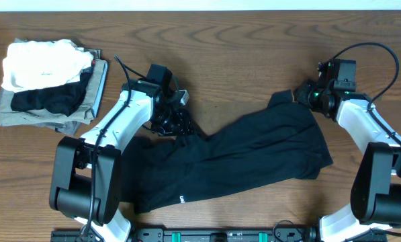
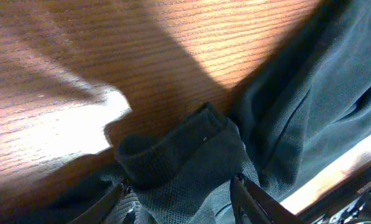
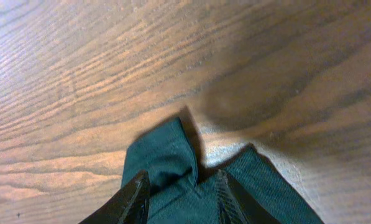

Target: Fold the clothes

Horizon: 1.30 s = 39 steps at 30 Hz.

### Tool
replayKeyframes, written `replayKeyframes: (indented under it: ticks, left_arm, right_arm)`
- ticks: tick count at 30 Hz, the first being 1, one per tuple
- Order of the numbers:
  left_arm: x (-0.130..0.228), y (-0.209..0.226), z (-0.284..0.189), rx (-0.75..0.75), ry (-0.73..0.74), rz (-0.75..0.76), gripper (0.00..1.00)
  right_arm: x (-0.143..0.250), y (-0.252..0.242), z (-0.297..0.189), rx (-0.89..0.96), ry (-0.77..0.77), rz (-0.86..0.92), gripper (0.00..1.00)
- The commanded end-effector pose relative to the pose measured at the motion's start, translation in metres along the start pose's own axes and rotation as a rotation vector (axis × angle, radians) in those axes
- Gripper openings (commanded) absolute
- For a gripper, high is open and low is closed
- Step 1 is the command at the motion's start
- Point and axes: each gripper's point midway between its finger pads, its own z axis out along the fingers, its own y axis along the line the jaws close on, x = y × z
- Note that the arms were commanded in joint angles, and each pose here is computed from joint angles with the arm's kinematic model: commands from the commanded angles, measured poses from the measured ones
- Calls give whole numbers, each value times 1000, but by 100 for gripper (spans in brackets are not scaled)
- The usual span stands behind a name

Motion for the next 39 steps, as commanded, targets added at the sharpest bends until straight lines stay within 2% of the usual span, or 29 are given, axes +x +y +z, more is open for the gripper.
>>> replayKeyframes:
  ticks: [1,20,29,32,36,39]
  left_arm:
    - [3,-3,2,17,12,3,49]
    - [3,-2,2,16,12,3,49]
    - [3,-2,2,16,12,3,49]
    - [3,-3,2,16,12,3,49]
    - [3,-2,2,16,12,3,49]
    - [3,-3,2,16,12,4,40]
  right_arm:
    - [4,2,10,-1,19,-13,33]
    - [24,-6,39,17,84,-48,34]
    - [44,0,53,16,141,-100,30]
    - [45,1,54,34,139,-116,24]
    - [48,-7,53,72,148,-113,10]
    - [49,-13,52,100,152,-111,1]
